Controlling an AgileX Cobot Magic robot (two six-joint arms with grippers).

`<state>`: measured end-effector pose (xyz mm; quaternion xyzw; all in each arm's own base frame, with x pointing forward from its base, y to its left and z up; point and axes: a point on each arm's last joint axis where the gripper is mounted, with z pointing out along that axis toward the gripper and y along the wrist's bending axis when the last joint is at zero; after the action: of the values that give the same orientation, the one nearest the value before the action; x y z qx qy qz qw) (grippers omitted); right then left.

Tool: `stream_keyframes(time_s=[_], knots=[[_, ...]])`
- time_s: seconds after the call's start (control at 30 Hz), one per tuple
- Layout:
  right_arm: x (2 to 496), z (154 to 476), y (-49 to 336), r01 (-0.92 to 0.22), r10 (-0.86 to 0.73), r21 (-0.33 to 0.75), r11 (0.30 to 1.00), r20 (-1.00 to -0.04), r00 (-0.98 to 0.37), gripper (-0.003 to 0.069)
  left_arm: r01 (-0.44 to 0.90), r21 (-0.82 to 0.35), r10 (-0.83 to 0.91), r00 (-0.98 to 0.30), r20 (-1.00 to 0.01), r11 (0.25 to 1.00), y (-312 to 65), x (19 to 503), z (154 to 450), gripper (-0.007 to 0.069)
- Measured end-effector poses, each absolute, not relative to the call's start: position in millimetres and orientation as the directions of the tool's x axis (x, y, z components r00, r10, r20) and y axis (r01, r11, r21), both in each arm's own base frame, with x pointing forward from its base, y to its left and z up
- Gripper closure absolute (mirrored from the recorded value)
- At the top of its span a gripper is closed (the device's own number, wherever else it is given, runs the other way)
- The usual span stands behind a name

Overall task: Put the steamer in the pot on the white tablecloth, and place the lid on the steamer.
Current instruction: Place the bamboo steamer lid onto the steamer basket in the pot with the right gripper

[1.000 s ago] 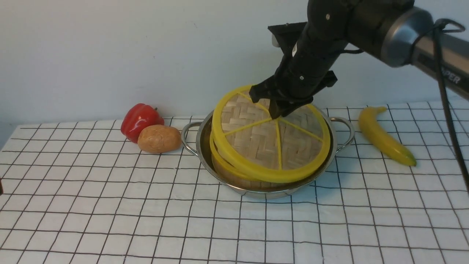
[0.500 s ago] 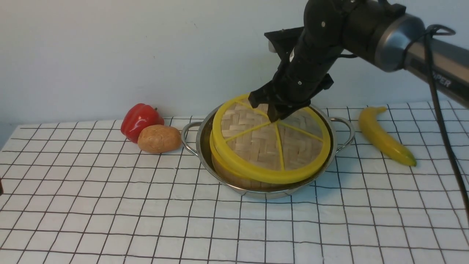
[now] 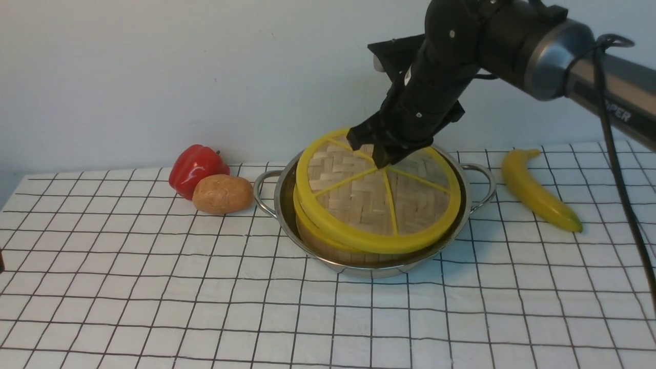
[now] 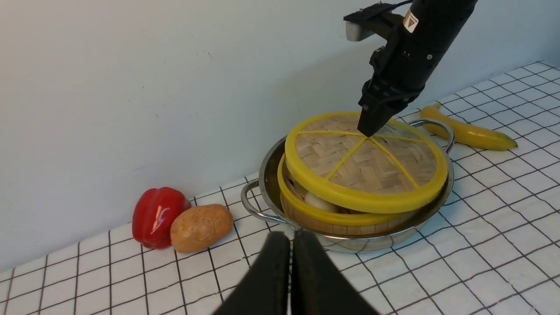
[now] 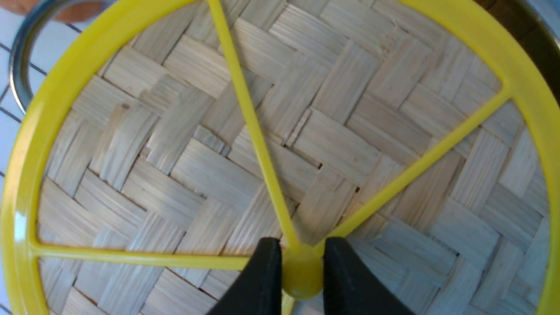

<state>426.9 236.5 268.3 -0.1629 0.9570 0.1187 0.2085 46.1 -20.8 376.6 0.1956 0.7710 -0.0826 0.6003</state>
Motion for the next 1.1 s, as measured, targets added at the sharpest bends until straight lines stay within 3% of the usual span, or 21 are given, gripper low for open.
stream_keyframes(time_s=[0.47,1.1], knots=[[430.3,269.7,238.1,-0.382,-0.269,0.153,0.911,-0.480,-0.835,0.0524,0.401,0.107,0.202,-0.203,-0.958,0.910,-20.8,46.1,376.6,0.0624],[441.7,244.6,243.9,-0.380,-0.264,0.154,0.912,-0.488,-0.832,0.0525,0.401,0.107,0.202,-0.203,-0.958,0.910,-20.8,46.1,376.6,0.0624]])
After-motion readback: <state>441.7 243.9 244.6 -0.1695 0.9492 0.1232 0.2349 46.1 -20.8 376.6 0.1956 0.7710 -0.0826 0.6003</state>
